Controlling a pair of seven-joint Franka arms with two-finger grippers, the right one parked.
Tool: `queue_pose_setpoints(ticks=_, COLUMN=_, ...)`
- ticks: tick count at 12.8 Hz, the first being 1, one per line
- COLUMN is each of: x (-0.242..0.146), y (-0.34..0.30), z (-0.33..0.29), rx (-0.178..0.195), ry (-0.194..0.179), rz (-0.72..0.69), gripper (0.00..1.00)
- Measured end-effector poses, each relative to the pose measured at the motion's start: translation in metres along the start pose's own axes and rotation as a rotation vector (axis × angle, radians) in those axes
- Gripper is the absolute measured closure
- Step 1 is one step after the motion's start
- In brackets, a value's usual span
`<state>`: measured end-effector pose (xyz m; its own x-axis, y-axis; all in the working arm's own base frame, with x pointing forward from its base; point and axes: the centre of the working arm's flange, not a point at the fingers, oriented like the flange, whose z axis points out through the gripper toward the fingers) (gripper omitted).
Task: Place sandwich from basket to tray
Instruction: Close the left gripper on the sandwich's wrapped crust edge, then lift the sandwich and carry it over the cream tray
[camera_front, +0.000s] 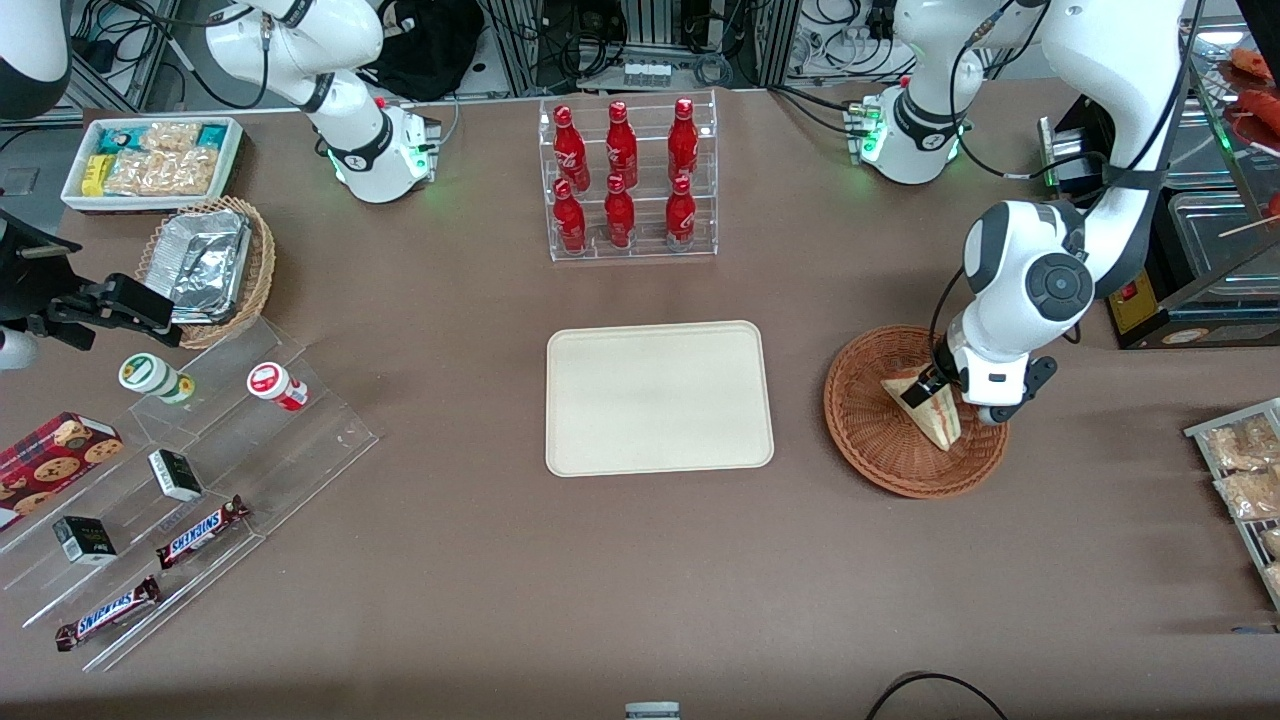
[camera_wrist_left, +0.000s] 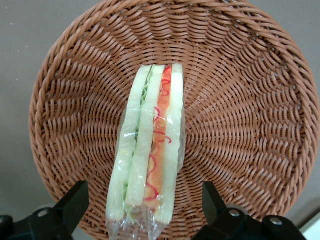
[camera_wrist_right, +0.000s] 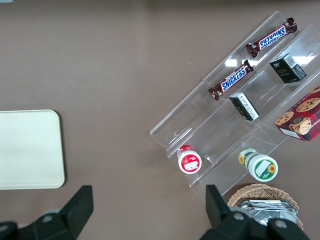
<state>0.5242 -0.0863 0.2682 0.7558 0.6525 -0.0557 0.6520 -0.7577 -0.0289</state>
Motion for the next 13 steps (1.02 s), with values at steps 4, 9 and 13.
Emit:
queue_pose_setpoints(ticks=4, x=0.003, y=0.001, z=0.023, rx=-0.003, ry=-0.008, rz=-0.022, gripper=0.04)
queue_pose_setpoints(ticks=9, x=0.001, y=0.001, z=0.01, rx=0.035, ry=-0.032, rz=-0.024, gripper=0.62)
queue_pose_setpoints(ticks=13, x=-0.002, y=0.009, z=-0.024, rx=0.068, ry=-0.052, rz=0.067, gripper=0.76)
